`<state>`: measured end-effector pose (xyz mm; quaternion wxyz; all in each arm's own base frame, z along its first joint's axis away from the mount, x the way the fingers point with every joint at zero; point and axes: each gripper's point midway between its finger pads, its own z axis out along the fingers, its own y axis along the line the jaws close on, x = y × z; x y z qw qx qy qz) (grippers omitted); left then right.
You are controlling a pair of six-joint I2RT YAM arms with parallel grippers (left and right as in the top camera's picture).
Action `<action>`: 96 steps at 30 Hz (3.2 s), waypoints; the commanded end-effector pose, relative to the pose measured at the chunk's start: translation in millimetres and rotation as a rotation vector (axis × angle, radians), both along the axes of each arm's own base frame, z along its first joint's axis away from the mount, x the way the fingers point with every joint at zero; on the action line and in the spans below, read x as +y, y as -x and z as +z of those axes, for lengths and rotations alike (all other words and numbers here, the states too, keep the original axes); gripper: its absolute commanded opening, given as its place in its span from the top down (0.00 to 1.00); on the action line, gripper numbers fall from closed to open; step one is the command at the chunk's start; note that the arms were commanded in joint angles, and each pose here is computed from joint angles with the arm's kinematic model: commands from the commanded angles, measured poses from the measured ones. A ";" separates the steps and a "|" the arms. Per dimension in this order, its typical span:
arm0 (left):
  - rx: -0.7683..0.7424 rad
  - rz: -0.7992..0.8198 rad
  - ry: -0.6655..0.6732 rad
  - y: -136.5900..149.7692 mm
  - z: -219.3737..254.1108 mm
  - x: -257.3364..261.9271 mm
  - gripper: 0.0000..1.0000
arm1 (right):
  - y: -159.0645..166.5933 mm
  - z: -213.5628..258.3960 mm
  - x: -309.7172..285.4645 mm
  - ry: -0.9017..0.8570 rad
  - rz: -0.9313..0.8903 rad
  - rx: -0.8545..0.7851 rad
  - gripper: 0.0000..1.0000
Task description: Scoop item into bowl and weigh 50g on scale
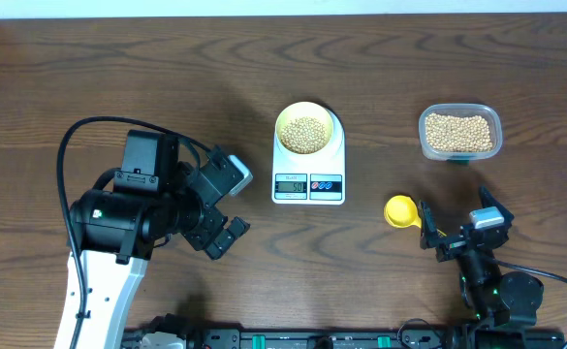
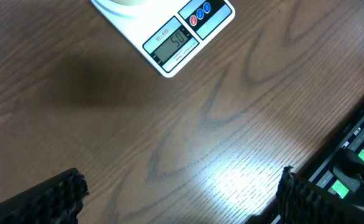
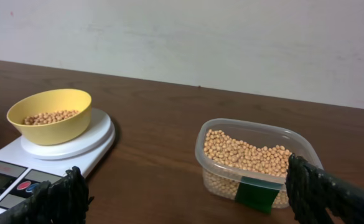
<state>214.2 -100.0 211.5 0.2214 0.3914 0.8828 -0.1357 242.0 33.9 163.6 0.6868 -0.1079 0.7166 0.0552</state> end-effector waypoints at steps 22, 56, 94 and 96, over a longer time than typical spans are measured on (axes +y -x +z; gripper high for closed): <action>-0.014 -0.010 0.014 0.0 5.5 -1.6 0.00 | 0.1 -0.9 0.6 0.006 0.000 -0.003 0.01; -0.321 0.519 0.150 125.3 61.9 60.9 0.00 | 0.1 -1.0 0.5 0.006 0.000 -0.002 0.01; -0.769 0.981 0.364 148.8 98.9 111.6 0.00 | 0.1 -1.0 0.6 0.006 0.000 -0.002 0.01; -0.768 0.981 0.363 133.7 93.3 111.8 0.00 | 0.1 -1.0 0.5 0.006 0.000 -0.002 0.01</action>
